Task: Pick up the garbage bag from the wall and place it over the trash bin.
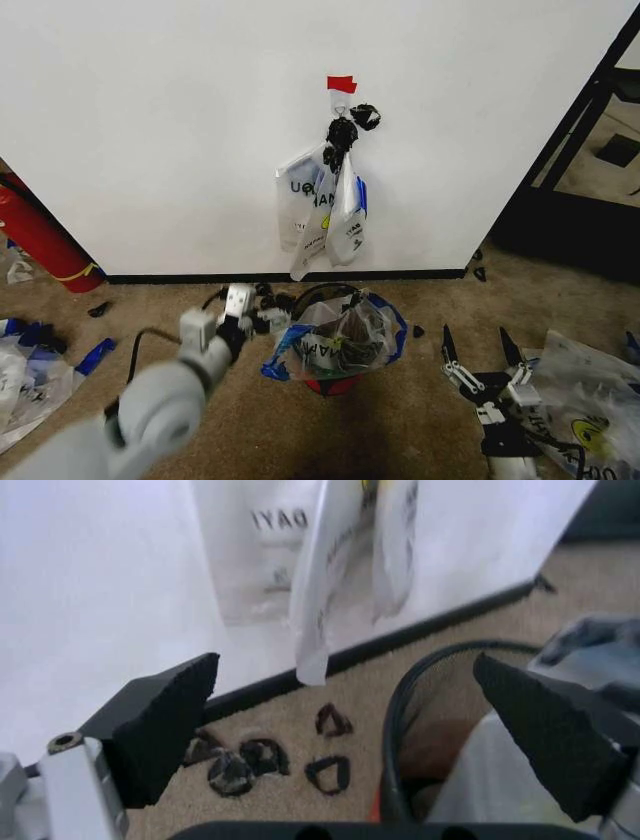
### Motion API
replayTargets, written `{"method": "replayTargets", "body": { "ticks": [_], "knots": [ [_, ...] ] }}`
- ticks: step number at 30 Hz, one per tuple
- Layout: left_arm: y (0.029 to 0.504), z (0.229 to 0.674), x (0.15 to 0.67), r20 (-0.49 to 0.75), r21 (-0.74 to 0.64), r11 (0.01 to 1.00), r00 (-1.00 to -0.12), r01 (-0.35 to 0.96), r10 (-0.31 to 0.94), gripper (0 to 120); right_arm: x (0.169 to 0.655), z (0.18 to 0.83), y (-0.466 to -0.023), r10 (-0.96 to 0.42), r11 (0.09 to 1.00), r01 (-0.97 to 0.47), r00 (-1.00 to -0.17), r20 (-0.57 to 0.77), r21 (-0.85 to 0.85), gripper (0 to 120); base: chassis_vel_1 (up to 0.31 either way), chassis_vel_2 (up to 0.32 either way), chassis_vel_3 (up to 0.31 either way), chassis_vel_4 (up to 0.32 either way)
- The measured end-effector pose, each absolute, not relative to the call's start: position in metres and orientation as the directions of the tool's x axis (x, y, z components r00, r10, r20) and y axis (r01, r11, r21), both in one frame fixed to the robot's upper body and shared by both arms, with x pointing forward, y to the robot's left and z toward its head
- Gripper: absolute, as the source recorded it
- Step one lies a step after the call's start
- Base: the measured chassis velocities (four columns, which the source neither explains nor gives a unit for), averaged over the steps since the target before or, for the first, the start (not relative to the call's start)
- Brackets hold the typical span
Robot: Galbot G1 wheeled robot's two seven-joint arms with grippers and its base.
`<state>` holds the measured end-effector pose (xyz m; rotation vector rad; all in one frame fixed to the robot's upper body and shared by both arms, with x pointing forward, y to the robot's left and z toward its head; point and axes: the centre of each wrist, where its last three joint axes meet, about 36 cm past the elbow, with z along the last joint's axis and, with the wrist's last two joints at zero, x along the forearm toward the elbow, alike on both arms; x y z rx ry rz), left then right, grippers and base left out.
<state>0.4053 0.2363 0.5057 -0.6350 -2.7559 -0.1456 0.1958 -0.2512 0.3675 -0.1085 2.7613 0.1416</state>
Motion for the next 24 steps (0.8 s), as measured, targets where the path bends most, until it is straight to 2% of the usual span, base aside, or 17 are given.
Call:
{"method": "replayTargets", "body": {
  "ticks": [8,17,24],
  "knots": [
    [0.232,0.497,0.446,0.41,-0.017,0.856,-0.777,0.517,0.478,100,0.184,0.372,-0.256,-0.098,0.992,-0.121,-0.903,-0.417,0.028,100,0.0,0.0,0.0,0.0],
    [0.225,0.484,0.486,0.496,-0.072,0.83,-0.702,0.553,0.511,88,0.181,0.378,-0.252,-0.102,0.991,-0.129,-0.896,-0.432,0.033,100,0.0,0.0,0.0,0.0],
    [0.223,0.466,0.497,0.541,-0.076,0.821,-0.669,0.565,0.51,81,0.18,0.38,-0.256,-0.1,0.992,-0.126,-0.897,-0.43,0.032,100,0.0,0.0,0.0,0.0]
  ]
}}
